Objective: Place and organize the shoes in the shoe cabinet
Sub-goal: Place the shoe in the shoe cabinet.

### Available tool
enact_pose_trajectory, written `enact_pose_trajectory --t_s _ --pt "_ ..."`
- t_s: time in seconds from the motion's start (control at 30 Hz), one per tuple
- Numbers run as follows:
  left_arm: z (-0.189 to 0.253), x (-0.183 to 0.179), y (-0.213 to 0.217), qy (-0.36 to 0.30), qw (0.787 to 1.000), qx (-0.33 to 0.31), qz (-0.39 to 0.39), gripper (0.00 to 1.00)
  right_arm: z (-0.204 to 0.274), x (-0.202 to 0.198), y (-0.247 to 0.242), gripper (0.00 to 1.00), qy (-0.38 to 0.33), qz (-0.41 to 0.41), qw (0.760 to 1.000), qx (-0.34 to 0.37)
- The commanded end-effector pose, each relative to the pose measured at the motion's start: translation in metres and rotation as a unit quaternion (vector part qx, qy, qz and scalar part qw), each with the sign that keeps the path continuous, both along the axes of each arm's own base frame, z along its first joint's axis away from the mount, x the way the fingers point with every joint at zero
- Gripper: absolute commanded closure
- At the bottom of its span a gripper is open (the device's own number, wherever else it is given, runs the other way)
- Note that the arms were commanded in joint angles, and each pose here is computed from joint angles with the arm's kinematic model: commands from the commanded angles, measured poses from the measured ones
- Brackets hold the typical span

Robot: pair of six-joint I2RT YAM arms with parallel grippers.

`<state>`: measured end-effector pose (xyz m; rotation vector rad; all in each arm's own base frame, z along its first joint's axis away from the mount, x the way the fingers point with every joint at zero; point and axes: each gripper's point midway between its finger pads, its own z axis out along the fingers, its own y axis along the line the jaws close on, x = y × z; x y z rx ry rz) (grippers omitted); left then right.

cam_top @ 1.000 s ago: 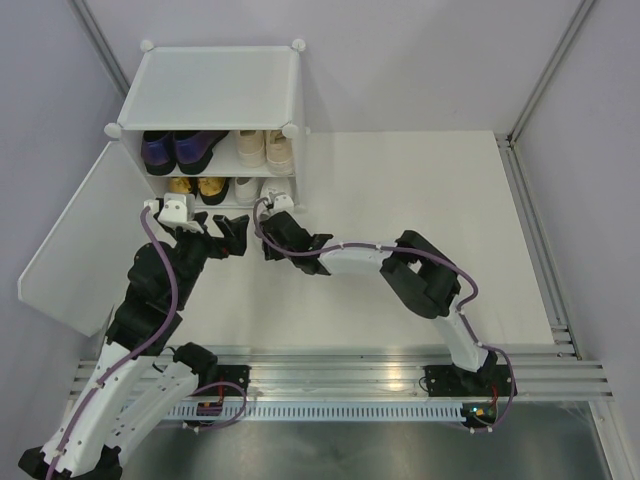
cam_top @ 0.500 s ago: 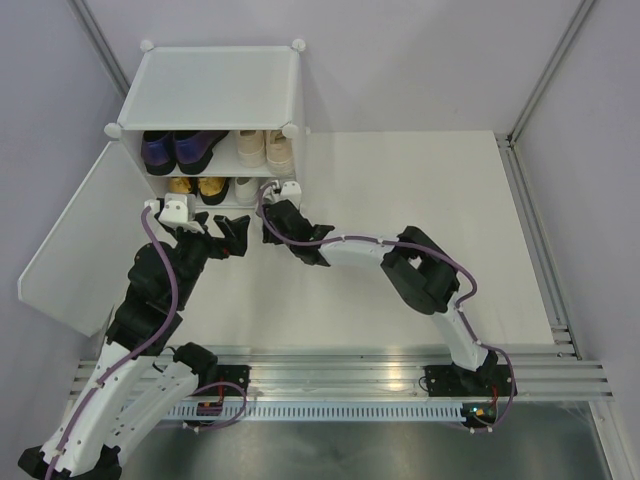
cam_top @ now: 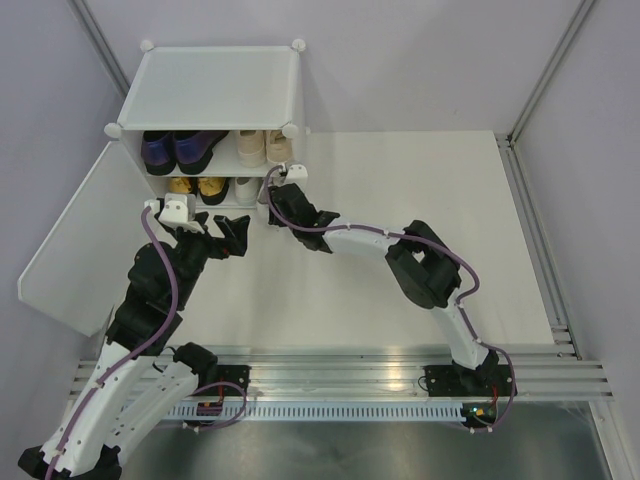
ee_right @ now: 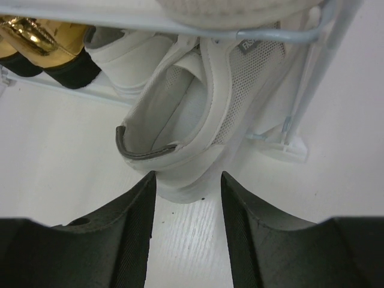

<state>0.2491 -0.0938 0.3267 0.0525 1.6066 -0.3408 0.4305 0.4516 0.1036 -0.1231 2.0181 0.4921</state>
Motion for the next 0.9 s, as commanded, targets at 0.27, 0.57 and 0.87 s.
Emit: enact_pose_trajectory --t_s 0.27,0.57,0.87 --pt "0.005 0.001 -0.002 -0.015 1.000 0.010 -0.005 0.01 0.013 0.021 -0.002 0.52 -0.028 -0.005 1.000 0.004" --pt "0.008 0.000 0.001 -0.021 1.000 0.009 -0.001 0.01 0.035 -0.032 0.003 0.52 -0.057 0.067 0.996 0.000" --pt "0.007 0.001 0.001 -0.019 1.000 0.008 0.002 0.01 0.020 -0.079 0.047 0.54 -0.010 0.199 0.977 0.075"
